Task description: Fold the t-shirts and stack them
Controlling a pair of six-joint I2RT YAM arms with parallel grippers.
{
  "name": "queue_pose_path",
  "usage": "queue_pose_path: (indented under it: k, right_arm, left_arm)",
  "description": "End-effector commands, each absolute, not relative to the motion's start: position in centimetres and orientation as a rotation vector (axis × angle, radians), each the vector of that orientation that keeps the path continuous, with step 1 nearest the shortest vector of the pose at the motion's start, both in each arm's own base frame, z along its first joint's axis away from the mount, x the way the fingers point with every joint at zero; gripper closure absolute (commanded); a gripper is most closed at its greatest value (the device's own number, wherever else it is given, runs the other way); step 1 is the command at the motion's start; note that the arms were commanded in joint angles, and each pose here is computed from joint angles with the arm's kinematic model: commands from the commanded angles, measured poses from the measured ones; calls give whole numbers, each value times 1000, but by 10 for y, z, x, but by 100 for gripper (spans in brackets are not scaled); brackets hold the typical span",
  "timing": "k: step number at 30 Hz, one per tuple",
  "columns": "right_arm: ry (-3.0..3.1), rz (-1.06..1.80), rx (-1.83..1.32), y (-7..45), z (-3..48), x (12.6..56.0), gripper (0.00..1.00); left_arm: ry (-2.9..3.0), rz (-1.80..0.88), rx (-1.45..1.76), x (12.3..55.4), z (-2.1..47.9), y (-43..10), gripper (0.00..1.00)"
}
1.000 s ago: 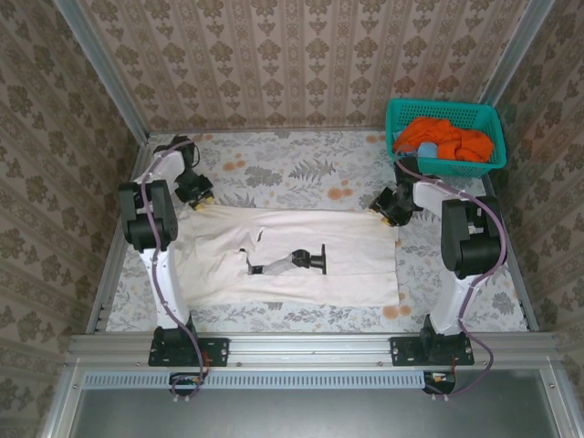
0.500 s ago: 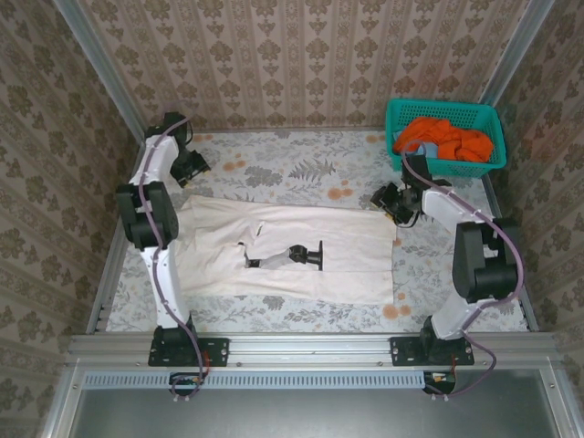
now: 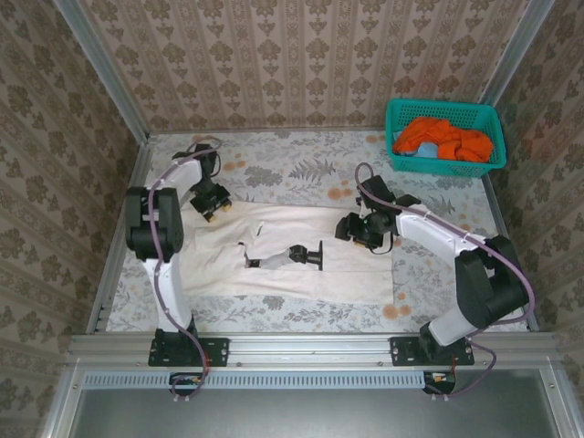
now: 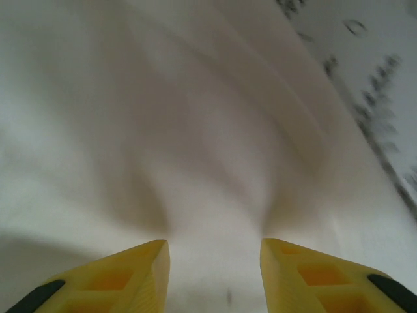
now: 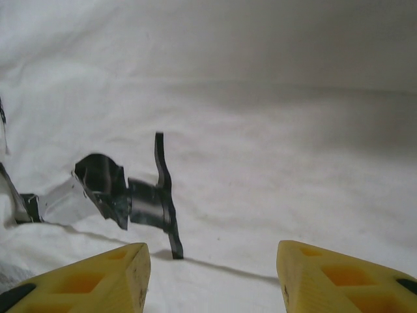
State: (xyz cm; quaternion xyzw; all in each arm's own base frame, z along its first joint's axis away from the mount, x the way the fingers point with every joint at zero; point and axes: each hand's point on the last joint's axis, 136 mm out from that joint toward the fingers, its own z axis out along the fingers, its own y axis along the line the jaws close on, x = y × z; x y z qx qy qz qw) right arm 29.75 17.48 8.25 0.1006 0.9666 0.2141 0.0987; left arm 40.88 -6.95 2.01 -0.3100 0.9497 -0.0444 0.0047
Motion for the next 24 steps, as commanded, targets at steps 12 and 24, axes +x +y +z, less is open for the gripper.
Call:
queue_pose_path:
  k: [12,24]
  right_arm:
    - [2822,598,228,158,120,259,45]
    - [2886,614,-23,187,110,248,46]
  left_arm:
    - [2905,-520,-603,557,-26,-209,59]
    - [2306,-1210,-326,623,45,-394,39]
